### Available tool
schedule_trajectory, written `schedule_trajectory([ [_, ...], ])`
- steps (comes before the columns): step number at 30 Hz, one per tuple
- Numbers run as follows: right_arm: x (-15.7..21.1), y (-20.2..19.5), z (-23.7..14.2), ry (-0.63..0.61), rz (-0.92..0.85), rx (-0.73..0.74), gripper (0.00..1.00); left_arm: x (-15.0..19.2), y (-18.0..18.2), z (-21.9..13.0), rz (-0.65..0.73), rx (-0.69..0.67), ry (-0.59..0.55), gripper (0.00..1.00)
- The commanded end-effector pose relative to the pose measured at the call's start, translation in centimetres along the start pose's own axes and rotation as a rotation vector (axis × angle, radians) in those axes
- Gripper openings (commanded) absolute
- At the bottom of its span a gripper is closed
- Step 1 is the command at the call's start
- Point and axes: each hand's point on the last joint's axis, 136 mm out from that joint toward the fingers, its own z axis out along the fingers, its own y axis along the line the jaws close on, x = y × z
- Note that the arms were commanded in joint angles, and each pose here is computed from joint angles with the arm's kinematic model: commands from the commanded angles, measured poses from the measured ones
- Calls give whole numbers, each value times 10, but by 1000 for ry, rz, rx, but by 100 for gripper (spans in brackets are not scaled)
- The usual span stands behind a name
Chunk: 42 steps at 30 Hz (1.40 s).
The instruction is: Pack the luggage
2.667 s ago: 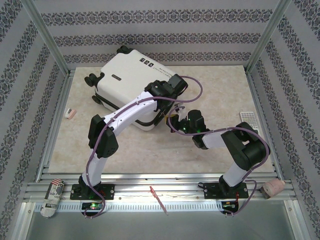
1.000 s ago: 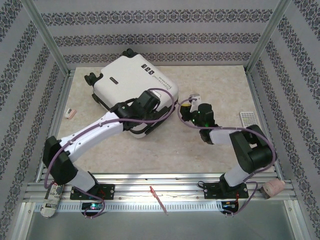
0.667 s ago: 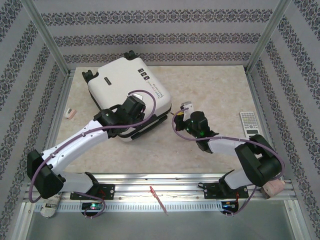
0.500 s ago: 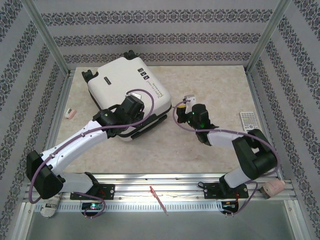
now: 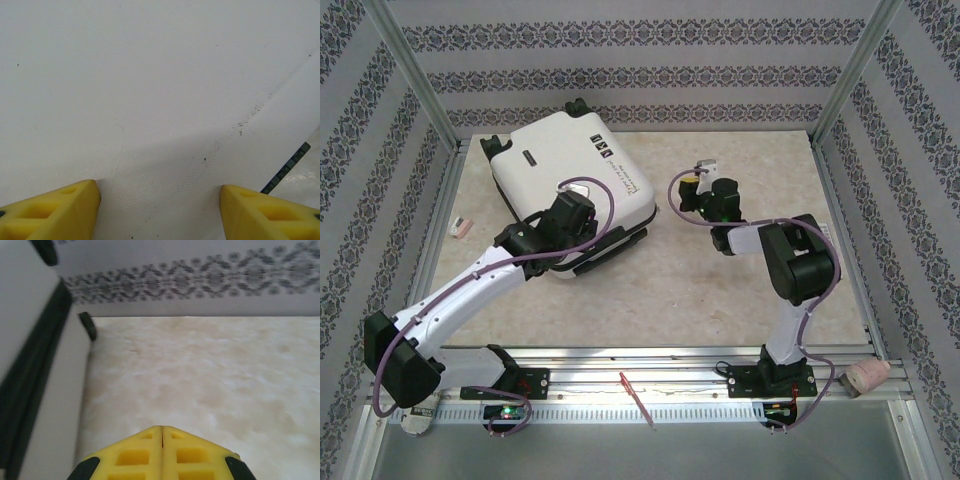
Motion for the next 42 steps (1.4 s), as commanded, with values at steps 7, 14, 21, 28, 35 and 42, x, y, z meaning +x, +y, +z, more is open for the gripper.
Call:
schedule_trajectory([
  [7, -65, 51, -3, -26, 187, -363, 41, 27, 41, -30, -12, -78, 68, 88],
  [14, -81, 89, -18, 75, 318, -581, 76, -7, 77, -56, -219, -58, -77, 99],
  [21, -76, 122, -28, 174, 376, -736, 84, -14, 112, -34, -411, -22, -67, 100],
  [28, -53, 138, -34, 234, 361, -770, 86, -20, 115, -7, -504, 81, -76, 100],
  [35, -24, 170, -63, 296, 310, -870, 82, -28, 104, 16, -515, 176, -67, 96],
  [42, 2, 215, -120, 356, 234, -1025, 69, -33, 97, 23, -519, 221, -65, 90],
])
